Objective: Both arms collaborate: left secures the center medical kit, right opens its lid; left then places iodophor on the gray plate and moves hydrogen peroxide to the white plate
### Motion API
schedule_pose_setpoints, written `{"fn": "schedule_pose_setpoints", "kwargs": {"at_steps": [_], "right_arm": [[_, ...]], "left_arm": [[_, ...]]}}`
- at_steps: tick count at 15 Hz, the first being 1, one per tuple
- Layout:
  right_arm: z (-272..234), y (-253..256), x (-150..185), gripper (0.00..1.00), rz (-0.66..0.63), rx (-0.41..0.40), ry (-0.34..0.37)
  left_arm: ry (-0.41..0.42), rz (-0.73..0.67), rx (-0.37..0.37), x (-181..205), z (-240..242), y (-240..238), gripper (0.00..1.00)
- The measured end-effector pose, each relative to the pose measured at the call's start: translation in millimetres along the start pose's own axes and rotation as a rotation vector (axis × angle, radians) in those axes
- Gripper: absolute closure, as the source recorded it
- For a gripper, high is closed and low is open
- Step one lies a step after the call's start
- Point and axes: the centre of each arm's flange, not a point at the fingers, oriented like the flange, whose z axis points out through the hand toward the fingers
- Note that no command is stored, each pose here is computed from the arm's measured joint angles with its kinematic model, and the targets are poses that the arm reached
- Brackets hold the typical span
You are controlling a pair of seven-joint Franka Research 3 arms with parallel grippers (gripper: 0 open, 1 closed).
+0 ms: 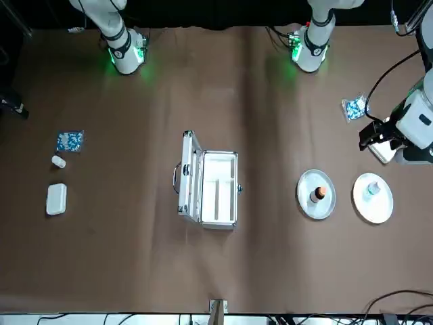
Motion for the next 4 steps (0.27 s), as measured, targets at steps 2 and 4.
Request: {"fn": "schedule_pose_setpoints", "kwargs": {"at_steps": [2,4], "right_arm": [[0.0,0.5,-1.6,0.01,0.001,0.001,-0.009],[-0.6,0.5,-2.2,0.01,0.002,0.001,-0.010]], "left_arm": [[0.000,0.000,0.000,0.0,0.0,-0.1,0.00],[0.000,0.000,0.000,0.0,0.0,0.0,0.00]]}}
